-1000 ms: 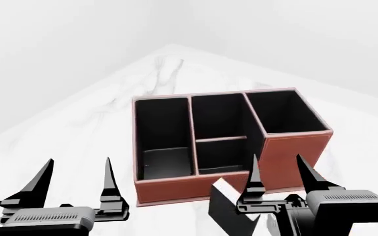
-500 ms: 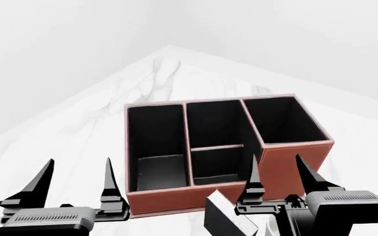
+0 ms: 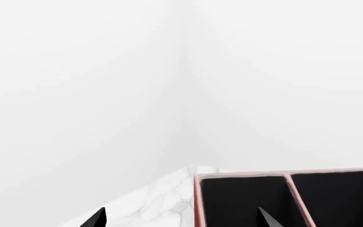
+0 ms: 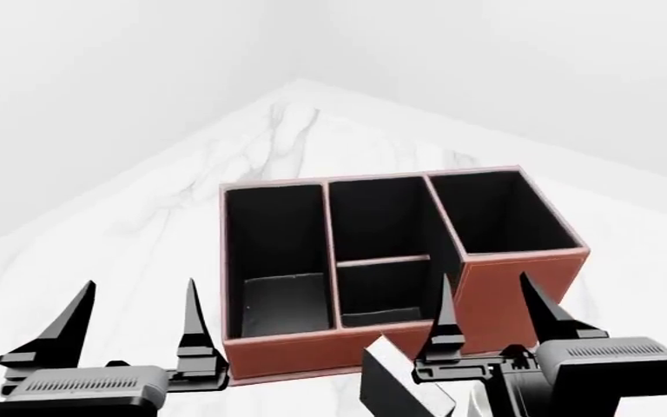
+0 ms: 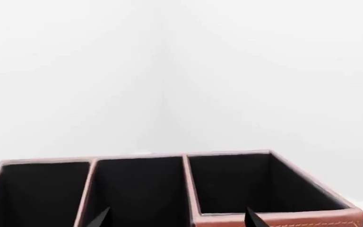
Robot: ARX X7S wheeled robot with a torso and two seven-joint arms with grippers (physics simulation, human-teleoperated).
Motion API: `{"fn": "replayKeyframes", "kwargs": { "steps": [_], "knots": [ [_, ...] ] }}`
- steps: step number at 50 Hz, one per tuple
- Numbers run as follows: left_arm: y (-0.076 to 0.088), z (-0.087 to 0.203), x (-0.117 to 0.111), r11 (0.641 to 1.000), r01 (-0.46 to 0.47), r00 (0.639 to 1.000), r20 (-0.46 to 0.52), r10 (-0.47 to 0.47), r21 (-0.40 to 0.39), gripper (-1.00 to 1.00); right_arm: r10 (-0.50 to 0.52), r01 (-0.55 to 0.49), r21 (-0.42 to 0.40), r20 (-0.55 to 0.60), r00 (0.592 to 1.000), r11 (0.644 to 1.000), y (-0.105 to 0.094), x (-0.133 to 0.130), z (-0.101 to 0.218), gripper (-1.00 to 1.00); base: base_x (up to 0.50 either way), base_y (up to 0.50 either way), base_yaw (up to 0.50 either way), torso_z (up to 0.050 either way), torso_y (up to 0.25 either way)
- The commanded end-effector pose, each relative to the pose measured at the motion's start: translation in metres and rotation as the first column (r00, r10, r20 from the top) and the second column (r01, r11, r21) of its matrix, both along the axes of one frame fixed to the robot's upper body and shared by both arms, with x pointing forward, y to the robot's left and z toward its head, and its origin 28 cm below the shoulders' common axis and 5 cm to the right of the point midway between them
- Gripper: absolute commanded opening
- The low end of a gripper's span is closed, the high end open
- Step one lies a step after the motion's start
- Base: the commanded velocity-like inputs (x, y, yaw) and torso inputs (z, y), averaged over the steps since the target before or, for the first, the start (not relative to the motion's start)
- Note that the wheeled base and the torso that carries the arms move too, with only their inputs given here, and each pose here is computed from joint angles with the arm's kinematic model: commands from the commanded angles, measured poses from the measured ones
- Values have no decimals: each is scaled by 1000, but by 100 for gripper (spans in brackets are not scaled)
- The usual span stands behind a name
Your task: Pick up the book and place it in the right compartment of the caddy.
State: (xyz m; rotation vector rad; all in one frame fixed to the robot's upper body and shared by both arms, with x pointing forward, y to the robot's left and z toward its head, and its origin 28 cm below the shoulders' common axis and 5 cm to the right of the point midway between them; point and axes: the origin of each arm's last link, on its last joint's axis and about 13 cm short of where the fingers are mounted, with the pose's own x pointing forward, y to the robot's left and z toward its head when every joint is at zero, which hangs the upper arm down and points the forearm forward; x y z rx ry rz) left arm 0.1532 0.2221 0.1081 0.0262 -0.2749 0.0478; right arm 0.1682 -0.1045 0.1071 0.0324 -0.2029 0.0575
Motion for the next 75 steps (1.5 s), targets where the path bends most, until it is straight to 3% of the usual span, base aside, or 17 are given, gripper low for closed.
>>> {"fn": "replayKeyframes", "kwargs": {
  "steps": [1, 13, 25, 39, 59, 75],
  "knots": [
    [1, 0, 0, 1000, -3, 1000, 1, 3, -1, 100, 63, -64, -46, -21, 998, 997, -5, -2, 11, 100, 0, 0, 0, 0, 9],
    [1, 0, 1, 1000, -4, 1000, -2, 4, -1, 100, 194, -208, -119, -120, 974, 971, -19, -11, 17, 100, 0, 0, 0, 0, 0],
    [-1, -1, 1, 1000, -2, 1000, -7, 2, 3, 100, 356, -369, -36, -190, 915, 929, -35, -16, 21, 100, 0, 0, 0, 0, 0],
    [-2, -3, 2, 1000, 3, 1000, -13, -3, 6, 100, 415, -421, 11, -191, 889, 907, -47, -7, 25, 100, 0, 0, 0, 0, 0],
    [-2, -3, 2, 1000, 6, 1000, -16, -6, 6, 100, 455, -469, -26, -204, 867, 883, -55, 3, 18, 100, 0, 0, 0, 0, 0],
    [-3, -4, 2, 1000, 4, 1000, -20, -4, 9, 100, 463, -479, -42, -195, 865, 877, -54, -6, 17, 100, 0, 0, 0, 0, 0]
  ]
}}
